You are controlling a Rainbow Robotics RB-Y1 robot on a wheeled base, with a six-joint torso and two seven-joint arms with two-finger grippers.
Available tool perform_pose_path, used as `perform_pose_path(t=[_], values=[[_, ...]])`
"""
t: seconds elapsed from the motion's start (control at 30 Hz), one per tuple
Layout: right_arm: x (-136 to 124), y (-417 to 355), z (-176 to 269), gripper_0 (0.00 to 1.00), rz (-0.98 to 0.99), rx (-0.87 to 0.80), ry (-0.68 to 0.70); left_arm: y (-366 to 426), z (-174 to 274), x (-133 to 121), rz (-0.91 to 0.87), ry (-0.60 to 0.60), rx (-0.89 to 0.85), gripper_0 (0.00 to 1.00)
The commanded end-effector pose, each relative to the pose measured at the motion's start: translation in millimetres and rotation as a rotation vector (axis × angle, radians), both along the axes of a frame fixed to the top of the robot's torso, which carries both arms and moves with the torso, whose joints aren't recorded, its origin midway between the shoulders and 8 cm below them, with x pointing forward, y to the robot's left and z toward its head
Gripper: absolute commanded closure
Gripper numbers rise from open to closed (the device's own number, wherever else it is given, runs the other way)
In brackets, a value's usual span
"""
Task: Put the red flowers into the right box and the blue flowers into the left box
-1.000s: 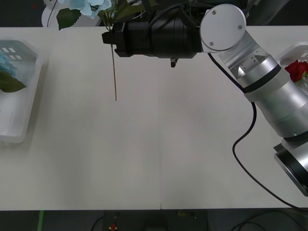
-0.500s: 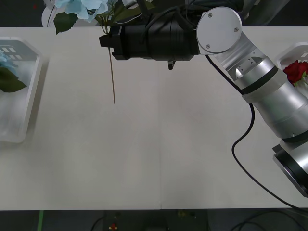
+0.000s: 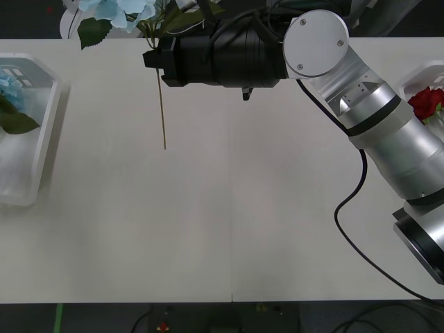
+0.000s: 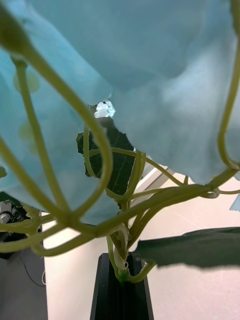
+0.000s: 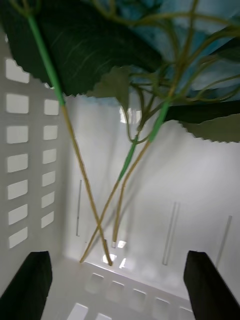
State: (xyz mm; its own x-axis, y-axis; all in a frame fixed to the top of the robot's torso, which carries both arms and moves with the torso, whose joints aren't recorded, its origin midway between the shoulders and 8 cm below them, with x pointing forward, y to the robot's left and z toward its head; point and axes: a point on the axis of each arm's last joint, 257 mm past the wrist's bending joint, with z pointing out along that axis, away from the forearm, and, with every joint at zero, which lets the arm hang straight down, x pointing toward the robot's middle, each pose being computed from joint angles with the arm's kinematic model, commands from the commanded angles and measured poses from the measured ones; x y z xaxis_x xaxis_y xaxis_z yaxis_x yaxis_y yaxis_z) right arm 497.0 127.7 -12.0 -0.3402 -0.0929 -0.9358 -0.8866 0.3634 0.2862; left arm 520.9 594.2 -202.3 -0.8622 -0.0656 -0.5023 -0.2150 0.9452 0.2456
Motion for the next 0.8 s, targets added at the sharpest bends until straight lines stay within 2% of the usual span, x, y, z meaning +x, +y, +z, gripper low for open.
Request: perform_pose_path(t=[0.03,0.23,0.4,0.53,0.6,0.67,0.8], values=[[-14.9,22.7,30.4,1.0,0.051,0.009,-0.096,13.4,72.7,-9.0,-0.182,-0.043,0.071,0.0],[-14.9,22.7,30.4,1.0,0.051,0.009,-0.096,-50.3,92.0,-2.5,-0.479,-0.067,-0.001,0.0],[-15.4,23.4,30.5,1.0,0.052,0.01,-0.095,-130.9,87.1,-4.1,-0.784,-0.161,-0.182,0.0],[-14.9,22.7,30.4,1.0,0.052,0.008,-0.097,-189.5,79.3,-19.5,-0.927,-0.243,-0.388,0.0],[-15.9,23.6,31.0,1.0,0.054,0.009,-0.099,-225.2,76.4,-34.4,-0.987,-0.281,-0.566,0.0],[-15.2,22.8,30.6,1.0,0.053,0.009,-0.098,-251.9,78.2,-49.1,-1.033,-0.297,-0.723,0.0],[-16.2,24.3,30.0,1.0,0.055,0.008,-0.099,-282.2,78.7,-68.8,-1.083,-0.291,-0.907,0.0]])
